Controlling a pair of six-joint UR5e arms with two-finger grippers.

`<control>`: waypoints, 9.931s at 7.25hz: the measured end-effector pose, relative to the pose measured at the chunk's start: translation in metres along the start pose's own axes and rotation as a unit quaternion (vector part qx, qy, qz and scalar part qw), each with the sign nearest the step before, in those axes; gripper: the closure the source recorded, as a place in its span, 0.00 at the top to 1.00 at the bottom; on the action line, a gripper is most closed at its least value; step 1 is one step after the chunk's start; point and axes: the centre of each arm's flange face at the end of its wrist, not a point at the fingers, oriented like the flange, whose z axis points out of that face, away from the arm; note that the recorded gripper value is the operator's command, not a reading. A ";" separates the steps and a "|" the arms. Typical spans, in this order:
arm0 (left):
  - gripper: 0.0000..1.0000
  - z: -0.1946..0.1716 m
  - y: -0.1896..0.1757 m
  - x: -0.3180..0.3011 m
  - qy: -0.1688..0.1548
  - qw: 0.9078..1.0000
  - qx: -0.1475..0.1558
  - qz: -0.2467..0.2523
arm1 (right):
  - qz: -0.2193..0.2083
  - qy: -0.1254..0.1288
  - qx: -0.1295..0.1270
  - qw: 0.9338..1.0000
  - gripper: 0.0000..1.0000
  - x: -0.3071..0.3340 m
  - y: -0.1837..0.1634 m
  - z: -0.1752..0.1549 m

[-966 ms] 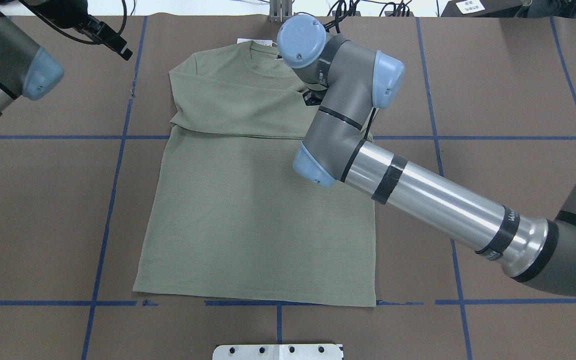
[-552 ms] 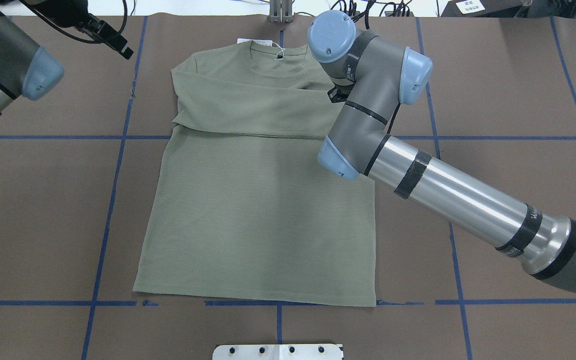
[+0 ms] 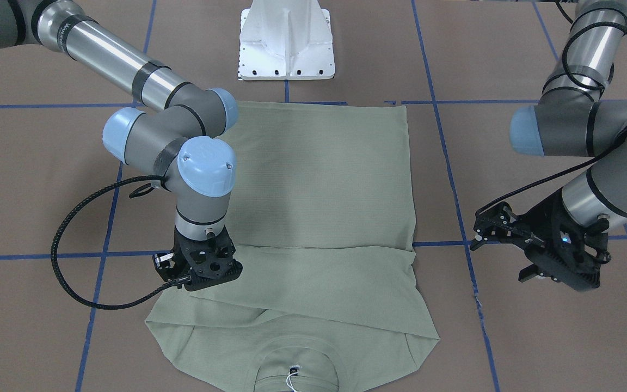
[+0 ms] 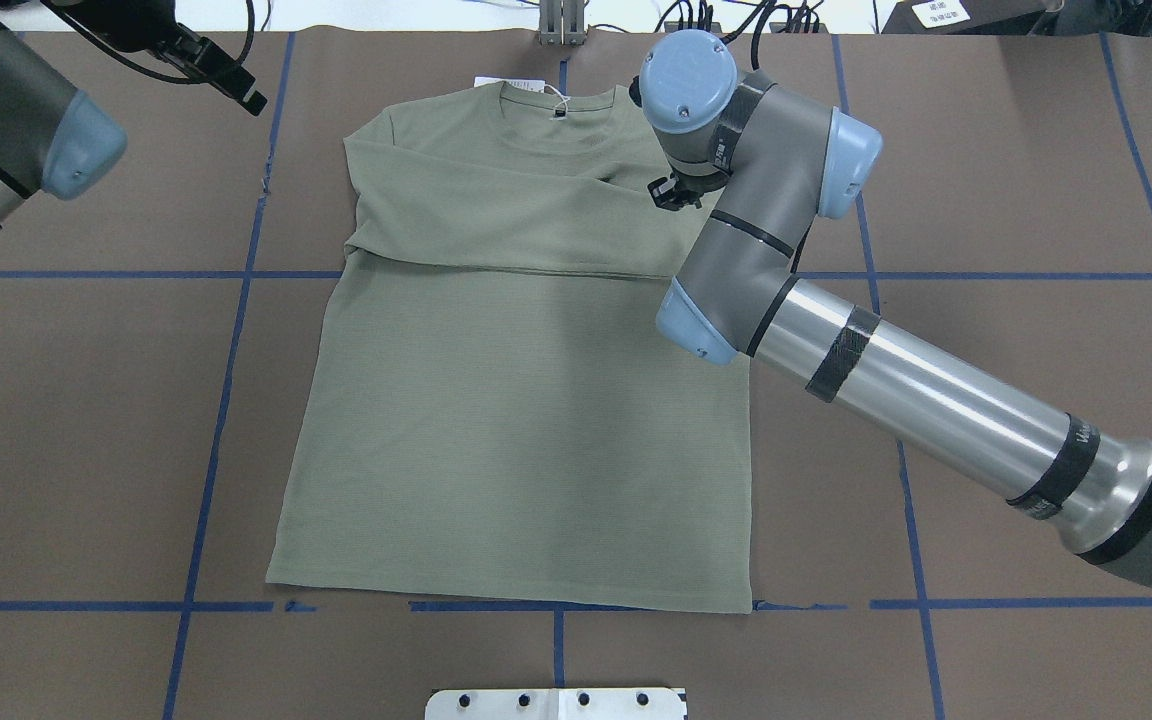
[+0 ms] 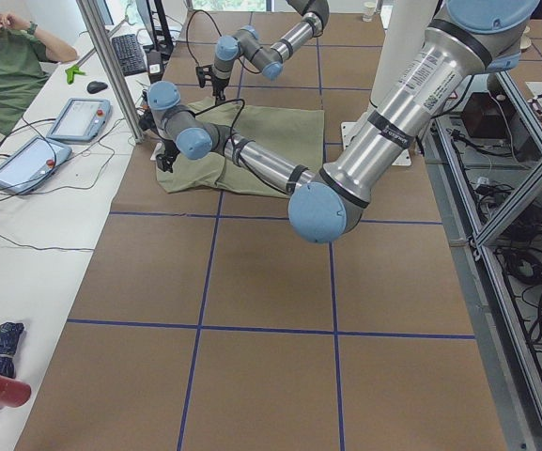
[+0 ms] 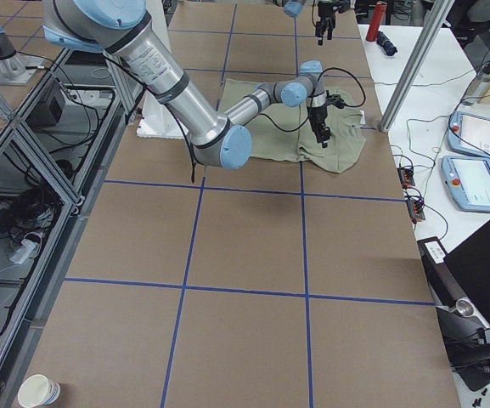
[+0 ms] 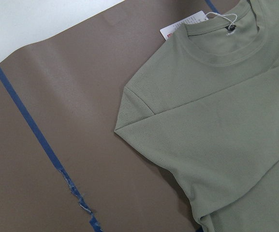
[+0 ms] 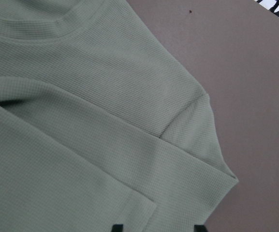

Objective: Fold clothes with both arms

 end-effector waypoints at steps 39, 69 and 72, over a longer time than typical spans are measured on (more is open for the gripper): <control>0.00 0.119 0.404 0.307 0.119 0.899 0.064 -0.416 | 0.521 -0.190 -0.011 0.832 0.92 -0.079 0.488 -0.077; 0.00 0.107 0.397 0.314 0.132 0.897 0.068 -0.415 | 0.428 -0.075 0.024 0.900 0.26 -0.127 0.458 -0.074; 0.00 0.106 0.397 0.314 0.132 0.897 0.069 -0.415 | 0.428 -0.080 0.022 0.900 0.08 -0.130 0.458 -0.075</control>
